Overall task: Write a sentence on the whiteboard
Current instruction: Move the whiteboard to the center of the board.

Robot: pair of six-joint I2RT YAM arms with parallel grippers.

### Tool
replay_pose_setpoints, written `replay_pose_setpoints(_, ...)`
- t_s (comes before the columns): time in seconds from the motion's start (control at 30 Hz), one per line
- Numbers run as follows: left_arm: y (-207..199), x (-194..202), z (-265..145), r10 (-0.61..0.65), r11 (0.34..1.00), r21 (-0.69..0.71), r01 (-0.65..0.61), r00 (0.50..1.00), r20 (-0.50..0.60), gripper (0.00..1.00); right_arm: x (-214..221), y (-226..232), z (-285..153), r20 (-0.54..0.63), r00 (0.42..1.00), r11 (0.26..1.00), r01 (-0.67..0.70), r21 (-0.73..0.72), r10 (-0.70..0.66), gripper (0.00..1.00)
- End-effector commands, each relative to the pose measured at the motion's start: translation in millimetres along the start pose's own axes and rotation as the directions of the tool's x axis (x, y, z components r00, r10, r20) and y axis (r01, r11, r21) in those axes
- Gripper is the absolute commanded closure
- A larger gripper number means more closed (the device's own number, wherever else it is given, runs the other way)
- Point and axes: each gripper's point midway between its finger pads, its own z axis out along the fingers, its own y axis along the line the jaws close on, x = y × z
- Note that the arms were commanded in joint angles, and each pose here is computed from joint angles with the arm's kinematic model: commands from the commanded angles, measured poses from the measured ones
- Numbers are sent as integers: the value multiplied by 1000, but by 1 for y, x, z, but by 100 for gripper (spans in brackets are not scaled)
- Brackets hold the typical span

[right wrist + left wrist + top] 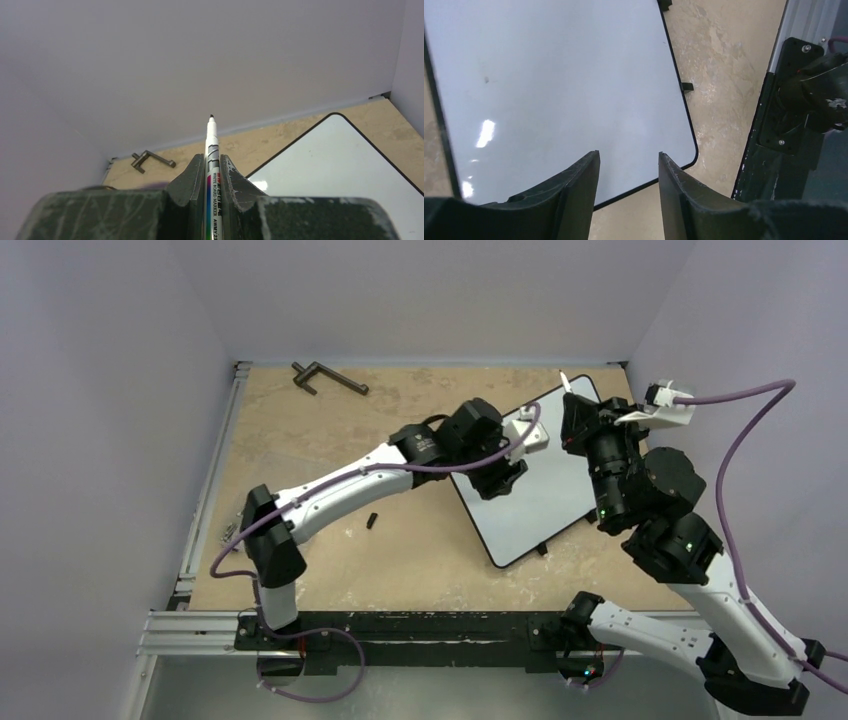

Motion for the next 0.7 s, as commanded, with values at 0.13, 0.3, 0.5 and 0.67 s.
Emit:
replay_pose_setpoints(0.13,-51,15,89,116,992,41,-116,993,1,57,-54,9,-6,95,993,997,-68,-47,72,100)
replay_pose_setpoints(0.3,-87,14,127,121,983,130,-132,989,86,59,-65,7,-17,106,988,991,-104,-88,114,100)
replay_pose_setpoints(0.5,-109,15,168,106,977,176,-123,989,98,59,-69,9,-25,99,985,983,-128,-134,142,100)
replay_pose_setpoints(0.67,-110,28,199,100,977,185,-107,994,49,62,-70,10,-30,93,983,977,-139,-163,156,100)
